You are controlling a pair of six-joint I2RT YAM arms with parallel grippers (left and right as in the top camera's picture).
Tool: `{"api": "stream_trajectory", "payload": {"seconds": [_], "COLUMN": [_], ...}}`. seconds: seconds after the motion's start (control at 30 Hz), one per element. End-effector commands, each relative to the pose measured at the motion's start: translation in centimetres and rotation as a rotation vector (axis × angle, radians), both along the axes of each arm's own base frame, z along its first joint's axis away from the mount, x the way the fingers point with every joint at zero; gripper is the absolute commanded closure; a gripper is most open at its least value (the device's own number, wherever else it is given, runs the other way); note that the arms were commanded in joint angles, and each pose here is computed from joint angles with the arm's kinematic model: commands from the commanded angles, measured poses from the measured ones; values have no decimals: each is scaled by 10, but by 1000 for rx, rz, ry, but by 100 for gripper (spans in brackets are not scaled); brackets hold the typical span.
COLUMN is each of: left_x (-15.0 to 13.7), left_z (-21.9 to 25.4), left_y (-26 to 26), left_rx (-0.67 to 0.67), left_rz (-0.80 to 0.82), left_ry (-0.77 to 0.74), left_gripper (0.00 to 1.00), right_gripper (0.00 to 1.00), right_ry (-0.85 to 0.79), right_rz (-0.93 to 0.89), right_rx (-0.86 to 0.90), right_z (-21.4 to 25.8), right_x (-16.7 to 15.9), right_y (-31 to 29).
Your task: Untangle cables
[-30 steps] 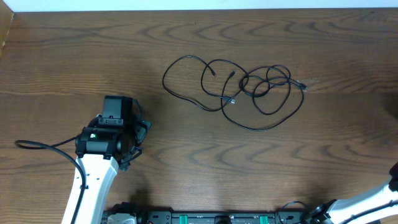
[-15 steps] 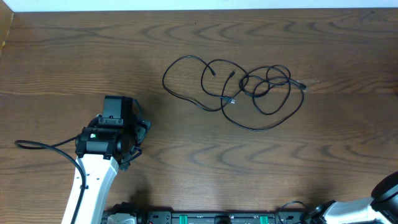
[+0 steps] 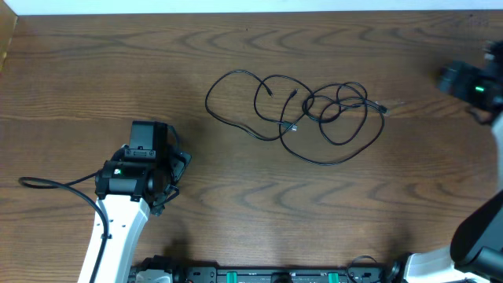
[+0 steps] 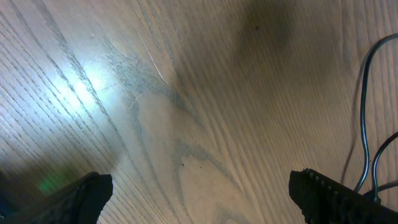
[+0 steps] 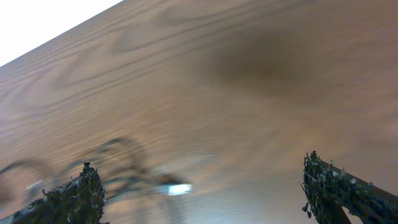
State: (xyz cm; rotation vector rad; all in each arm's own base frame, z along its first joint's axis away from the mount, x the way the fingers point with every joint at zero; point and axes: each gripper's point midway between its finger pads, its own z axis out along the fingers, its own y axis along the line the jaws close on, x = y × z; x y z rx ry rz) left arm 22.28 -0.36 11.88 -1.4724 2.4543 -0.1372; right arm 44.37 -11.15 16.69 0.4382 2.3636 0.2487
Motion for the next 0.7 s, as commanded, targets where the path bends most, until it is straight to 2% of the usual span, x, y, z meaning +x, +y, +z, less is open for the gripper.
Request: {"api": "stream_trajectory", "payload": {"seconds": [0.0, 0.13, 0.27, 0.33, 0.5, 0.67], "left_x": [3, 3, 3, 3, 3, 3], "left_z": [4, 4, 4, 4, 4, 4], "left_y": [1, 1, 1, 1, 1, 1], "left_rx": [-5, -5, -5, -5, -5, -5], "left_rz": [17, 17, 17, 17, 17, 17], "left_ry": [-10, -10, -10, -10, -10, -10], "left_gripper": [2, 2, 2, 2, 2, 2], "right_gripper": [1, 1, 1, 5, 22, 24], "right_ry": [2, 33, 101, 134, 248, 268], "right_rz": [87, 270, 424, 460, 369, 336], "right_rx": [168, 238, 243, 232, 166, 56], "right_z": [5, 4, -7, -14, -47, -81], "right_x": [7, 2, -16, -23, -36, -33], "right_y": [70, 150, 220, 245, 282, 301]}}
